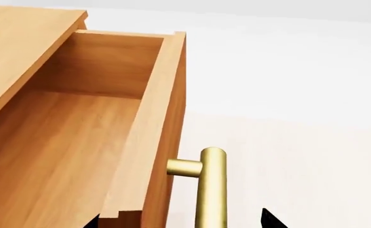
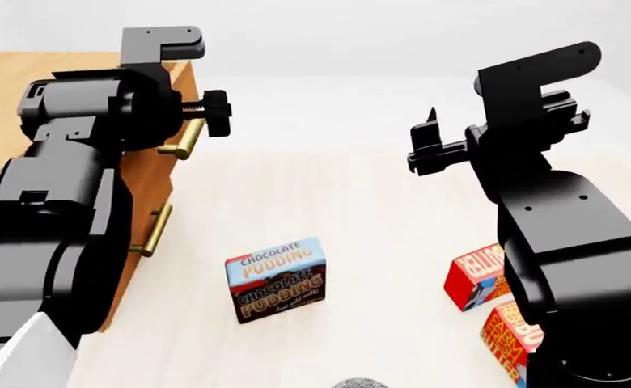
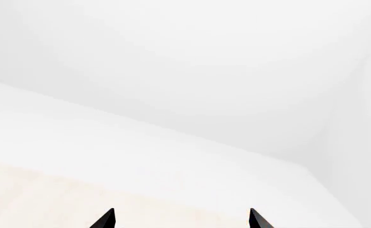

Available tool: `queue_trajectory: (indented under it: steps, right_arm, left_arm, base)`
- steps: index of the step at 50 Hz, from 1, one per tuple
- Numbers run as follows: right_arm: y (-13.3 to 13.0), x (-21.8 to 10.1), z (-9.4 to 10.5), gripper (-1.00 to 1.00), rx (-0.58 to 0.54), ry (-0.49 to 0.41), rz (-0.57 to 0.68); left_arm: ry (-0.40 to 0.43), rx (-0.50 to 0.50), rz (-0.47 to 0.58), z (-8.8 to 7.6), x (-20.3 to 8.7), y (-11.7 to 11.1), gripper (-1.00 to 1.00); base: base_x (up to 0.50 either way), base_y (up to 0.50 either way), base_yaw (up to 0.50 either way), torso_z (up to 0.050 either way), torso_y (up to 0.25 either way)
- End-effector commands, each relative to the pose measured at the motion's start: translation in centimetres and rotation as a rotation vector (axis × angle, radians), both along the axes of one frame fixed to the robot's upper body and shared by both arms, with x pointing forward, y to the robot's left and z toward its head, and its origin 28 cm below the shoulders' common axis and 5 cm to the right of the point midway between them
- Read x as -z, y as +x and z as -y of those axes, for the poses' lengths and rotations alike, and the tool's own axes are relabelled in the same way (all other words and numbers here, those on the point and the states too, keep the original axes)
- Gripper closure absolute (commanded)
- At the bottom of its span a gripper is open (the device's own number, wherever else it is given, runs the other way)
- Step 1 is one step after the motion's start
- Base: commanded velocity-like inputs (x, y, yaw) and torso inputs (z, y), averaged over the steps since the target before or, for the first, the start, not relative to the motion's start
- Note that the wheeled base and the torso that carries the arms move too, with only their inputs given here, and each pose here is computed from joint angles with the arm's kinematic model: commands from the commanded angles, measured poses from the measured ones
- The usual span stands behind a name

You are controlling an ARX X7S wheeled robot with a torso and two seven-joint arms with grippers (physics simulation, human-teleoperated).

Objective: Put the bowl in the top drawer of the cabinet.

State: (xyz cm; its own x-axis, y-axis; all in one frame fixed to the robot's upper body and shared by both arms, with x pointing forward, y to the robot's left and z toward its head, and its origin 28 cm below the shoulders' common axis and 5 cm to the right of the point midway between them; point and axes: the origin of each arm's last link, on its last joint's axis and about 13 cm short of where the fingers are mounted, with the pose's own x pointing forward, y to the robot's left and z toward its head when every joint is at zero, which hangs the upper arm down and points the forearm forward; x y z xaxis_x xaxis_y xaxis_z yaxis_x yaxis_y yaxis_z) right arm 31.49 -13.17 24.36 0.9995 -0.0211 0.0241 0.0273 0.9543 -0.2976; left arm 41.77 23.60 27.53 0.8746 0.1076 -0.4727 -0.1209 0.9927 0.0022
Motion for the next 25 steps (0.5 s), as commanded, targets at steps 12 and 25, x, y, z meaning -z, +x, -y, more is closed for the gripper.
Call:
queue_trajectory:
  steps: [12, 25]
  right_arm:
    - [-0.1, 0.1, 0.0, -1.0, 0.001, 0.007, -0.001]
    - [-0.4, 0.3, 0.3, -1.0, 0.001, 0.015, -0.004]
  left_arm:
    - [-0.166, 0.13, -0.011, 1.5, -1.0, -0.2, -1.0]
    - [-0.168, 0.188, -0.026, 3.5, -0.3, -0.9, -1.0]
  base:
    - [0.0, 0.0, 0.0, 0.0, 0.0]
    - [0.0, 0.0, 0.0, 0.0, 0.0]
